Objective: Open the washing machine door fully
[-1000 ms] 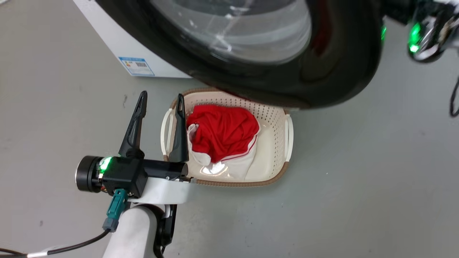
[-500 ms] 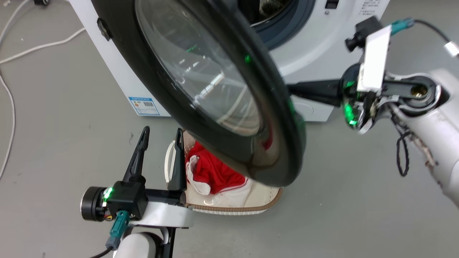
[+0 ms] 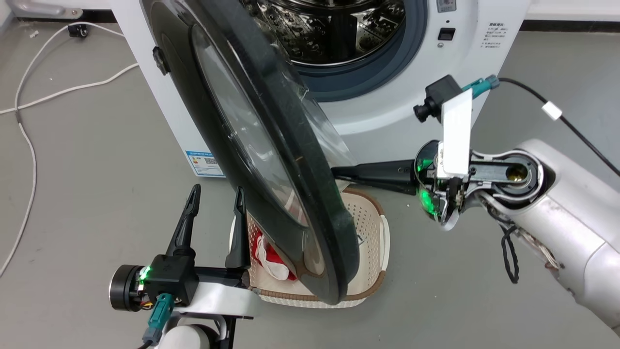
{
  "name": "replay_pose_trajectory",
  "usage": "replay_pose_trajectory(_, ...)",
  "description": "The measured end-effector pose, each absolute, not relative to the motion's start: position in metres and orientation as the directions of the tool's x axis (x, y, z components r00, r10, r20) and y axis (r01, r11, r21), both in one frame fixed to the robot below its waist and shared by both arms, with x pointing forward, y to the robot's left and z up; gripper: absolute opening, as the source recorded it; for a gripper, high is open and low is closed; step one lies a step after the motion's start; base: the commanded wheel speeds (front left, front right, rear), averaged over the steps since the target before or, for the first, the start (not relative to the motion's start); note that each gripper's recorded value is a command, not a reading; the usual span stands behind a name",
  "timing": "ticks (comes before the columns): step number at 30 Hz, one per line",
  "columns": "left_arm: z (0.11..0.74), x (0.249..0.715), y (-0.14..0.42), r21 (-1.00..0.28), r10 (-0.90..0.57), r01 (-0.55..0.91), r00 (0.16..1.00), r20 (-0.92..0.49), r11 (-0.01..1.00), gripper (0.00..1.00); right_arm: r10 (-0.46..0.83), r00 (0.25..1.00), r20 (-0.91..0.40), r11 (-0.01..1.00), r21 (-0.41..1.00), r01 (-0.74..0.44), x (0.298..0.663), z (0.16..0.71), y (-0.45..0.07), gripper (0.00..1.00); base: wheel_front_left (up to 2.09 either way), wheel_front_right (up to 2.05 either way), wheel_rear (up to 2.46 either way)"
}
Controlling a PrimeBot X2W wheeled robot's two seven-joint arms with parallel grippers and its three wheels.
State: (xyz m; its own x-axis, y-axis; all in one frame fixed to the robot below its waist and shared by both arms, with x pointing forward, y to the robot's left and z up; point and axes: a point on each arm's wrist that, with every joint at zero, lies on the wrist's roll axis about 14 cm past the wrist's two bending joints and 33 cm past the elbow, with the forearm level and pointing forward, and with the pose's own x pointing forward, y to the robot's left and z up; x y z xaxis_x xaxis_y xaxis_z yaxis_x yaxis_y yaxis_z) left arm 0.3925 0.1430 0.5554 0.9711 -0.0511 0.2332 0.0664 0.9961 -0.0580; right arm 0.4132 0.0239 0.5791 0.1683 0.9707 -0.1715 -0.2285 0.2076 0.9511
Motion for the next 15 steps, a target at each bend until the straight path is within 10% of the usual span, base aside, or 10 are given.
replay_pose_trajectory(9, 0.555, 0.387, 0.141, -0.059, -0.056, 0.072, 0.971, 0.232, 0.996, 1.0, 0.972, 0.213, -0.1, 0.155, 0.954, -0.257, 0.396, 0.593, 0.028, 0.0, 0.0, 0.0, 0.0)
replay_pose_trajectory(15, 0.553, 0.39, 0.136, -0.061, -0.068, 0.084, 0.972, 0.226, 0.995, 1.0, 0.893, 0.449, -0.037, 0.196, 0.93, -0.311, 0.419, 0.601, -0.006, 0.0, 0.0, 0.0, 0.0)
